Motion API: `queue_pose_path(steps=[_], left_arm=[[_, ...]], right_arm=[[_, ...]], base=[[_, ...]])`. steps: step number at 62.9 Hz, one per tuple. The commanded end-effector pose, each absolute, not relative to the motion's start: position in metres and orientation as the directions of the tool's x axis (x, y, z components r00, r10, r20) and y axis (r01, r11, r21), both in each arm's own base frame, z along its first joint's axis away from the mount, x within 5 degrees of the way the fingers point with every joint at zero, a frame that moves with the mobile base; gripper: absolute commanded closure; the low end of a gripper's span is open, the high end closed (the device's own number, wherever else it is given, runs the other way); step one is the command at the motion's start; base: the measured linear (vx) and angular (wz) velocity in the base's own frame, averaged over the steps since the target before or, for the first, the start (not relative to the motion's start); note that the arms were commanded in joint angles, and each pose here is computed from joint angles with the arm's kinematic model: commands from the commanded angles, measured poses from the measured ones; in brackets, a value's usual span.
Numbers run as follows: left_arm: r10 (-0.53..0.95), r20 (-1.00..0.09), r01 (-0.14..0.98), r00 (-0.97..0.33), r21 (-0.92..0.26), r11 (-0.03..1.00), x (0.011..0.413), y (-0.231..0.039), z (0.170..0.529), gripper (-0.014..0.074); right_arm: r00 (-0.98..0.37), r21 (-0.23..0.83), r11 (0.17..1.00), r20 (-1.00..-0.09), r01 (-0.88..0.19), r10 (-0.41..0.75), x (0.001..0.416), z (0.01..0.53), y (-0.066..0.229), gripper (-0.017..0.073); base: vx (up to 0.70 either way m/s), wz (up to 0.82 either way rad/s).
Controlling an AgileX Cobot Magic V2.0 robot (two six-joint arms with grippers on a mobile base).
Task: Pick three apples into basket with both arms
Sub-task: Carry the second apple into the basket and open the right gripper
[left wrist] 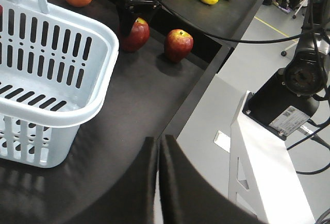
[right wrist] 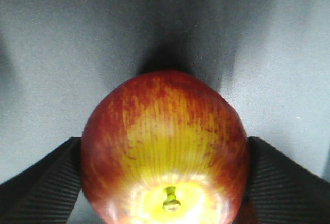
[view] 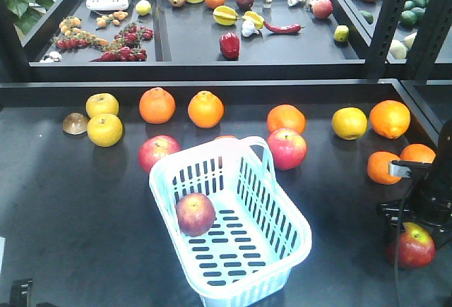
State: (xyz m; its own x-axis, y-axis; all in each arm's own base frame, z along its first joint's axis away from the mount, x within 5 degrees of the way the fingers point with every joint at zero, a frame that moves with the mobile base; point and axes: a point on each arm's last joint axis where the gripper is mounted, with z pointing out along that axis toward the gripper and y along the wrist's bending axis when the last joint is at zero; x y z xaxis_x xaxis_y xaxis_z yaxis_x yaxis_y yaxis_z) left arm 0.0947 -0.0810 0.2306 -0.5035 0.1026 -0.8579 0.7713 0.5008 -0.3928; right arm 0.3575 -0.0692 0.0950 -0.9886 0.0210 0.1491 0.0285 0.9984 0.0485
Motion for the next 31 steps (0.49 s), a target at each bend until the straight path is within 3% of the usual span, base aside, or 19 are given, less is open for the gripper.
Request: queue_pose_path(steps=[1, 15, 23, 31], left_arm=[[0.036, -0.872, 0.769, -0.488, -0.41, 0.49, 0.098, -0.082, 0.242, 0.0599], [0.033, -0.873, 0.759, -0.486, -0.403, 0.512, 0.1, -0.081, 0.241, 0.0599], [0.032, -0.873, 0.756, -0.486, -0.402, 0.517, 0.101, -0.081, 0.241, 0.0599], [0.031, -0.874, 0.752, -0.486, -0.399, 0.525, 0.101, -0.08, 0.24, 0.0599]], right_arm=[[-0.997, 0.059, 0.998, 0.075, 0.018, 0.014, 0.362, 0.124, -0.07, 0.0278], [-0.99, 0.156, 0.986, -0.132, -0.063, -0.042, 0.362, 0.182, -0.057, 0.0571], [-0.955, 0.265, 0.955, -0.294, -0.131, -0.049, 0.354, 0.231, -0.04, 0.0568], [-0.891, 0.354, 0.896, -0.445, -0.269, -0.092, 0.346, 0.272, -0.01, 0.0566]], base=[[0.0, 0.0], [0.0, 0.0], [0.0, 0.0], [0.0, 0.0]])
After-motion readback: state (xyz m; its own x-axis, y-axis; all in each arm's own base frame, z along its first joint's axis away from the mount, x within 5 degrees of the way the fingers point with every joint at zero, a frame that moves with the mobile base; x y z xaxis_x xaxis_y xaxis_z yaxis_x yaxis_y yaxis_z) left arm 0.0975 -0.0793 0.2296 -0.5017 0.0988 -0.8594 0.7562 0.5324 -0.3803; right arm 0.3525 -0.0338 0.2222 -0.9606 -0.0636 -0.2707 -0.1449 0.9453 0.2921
